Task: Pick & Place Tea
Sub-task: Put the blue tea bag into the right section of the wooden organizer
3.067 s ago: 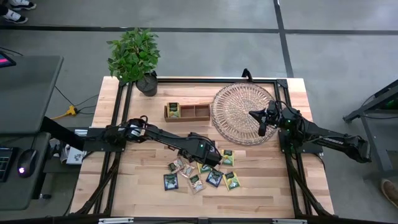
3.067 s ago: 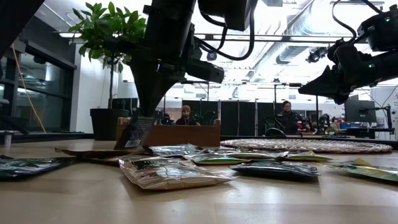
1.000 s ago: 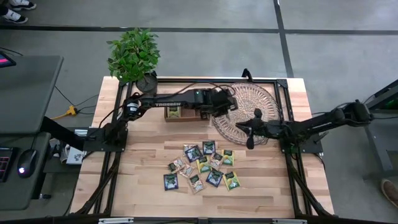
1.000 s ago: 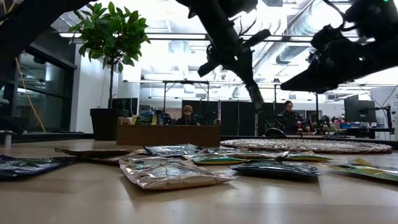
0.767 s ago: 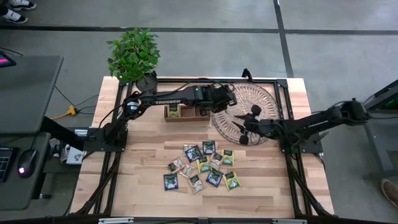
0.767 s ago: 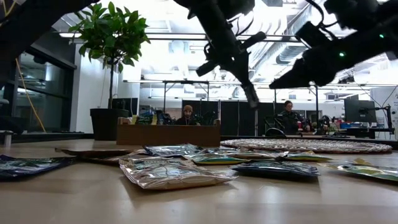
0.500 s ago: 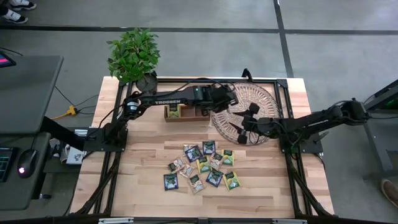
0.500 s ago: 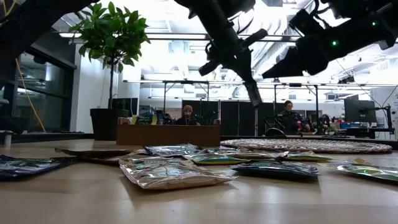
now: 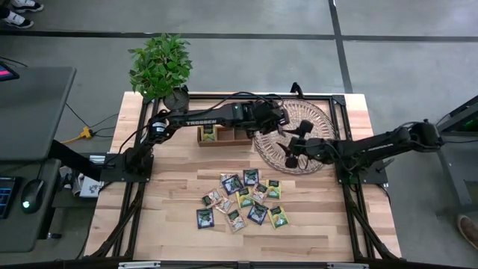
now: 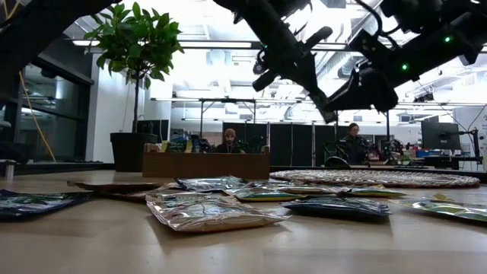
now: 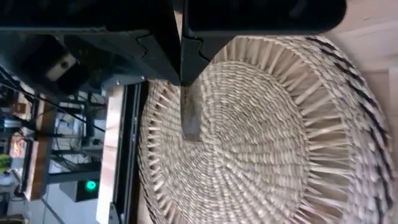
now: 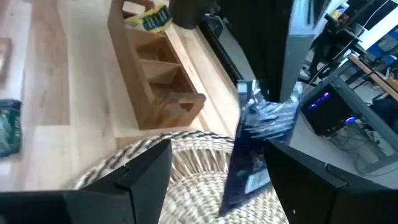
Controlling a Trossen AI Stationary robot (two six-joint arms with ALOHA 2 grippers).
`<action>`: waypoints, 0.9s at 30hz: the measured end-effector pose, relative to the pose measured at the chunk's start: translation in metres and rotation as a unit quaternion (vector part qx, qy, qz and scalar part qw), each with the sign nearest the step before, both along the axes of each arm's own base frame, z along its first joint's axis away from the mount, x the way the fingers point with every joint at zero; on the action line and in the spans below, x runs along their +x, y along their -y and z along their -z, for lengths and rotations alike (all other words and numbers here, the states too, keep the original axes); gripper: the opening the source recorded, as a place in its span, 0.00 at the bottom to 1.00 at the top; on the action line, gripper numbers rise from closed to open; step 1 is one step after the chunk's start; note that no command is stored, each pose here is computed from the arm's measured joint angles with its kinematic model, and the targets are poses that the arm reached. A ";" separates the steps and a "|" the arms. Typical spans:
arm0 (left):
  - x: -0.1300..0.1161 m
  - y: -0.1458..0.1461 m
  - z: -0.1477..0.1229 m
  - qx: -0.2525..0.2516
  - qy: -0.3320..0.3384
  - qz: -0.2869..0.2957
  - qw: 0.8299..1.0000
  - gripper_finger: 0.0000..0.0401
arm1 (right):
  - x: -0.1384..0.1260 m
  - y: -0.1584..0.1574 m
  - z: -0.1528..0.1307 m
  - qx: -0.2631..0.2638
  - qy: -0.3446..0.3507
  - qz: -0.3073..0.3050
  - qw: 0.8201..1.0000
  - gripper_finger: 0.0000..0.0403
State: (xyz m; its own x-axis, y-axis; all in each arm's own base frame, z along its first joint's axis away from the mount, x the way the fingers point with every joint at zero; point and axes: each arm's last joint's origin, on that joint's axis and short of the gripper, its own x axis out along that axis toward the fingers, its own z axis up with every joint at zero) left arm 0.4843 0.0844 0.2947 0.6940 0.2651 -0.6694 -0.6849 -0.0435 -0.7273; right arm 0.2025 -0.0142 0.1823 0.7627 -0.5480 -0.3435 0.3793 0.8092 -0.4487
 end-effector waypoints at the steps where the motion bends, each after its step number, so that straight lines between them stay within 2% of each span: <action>1: 0.000 0.000 0.000 0.000 0.000 0.000 1.000 0.00 | 0.000 0.001 -0.001 -0.003 0.001 0.002 1.000 0.63; 7: 0.001 0.000 -0.001 -0.008 0.007 0.001 1.000 0.00 | 0.002 0.006 -0.005 -0.009 0.024 0.013 1.000 0.63; 15: 0.001 0.001 0.000 -0.009 0.007 0.003 1.000 0.00 | 0.002 0.007 -0.007 -0.042 0.009 0.001 0.999 0.60; 20: 0.001 0.001 0.000 -0.010 0.004 0.013 1.000 0.00 | 0.002 0.007 -0.007 -0.048 0.006 -0.001 0.999 0.51; 27: 0.001 0.001 0.000 -0.008 0.002 0.020 1.000 0.00 | 0.002 0.007 -0.007 -0.050 0.006 0.001 0.999 0.32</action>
State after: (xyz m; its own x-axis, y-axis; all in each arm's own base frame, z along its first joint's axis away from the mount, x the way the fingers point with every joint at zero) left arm 0.4849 0.0832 0.2945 0.7060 0.2266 -0.6710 -0.6838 -0.0284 -0.7291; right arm 0.2046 -0.0207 0.1895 0.7653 -0.5803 -0.2785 0.3863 0.7601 -0.5224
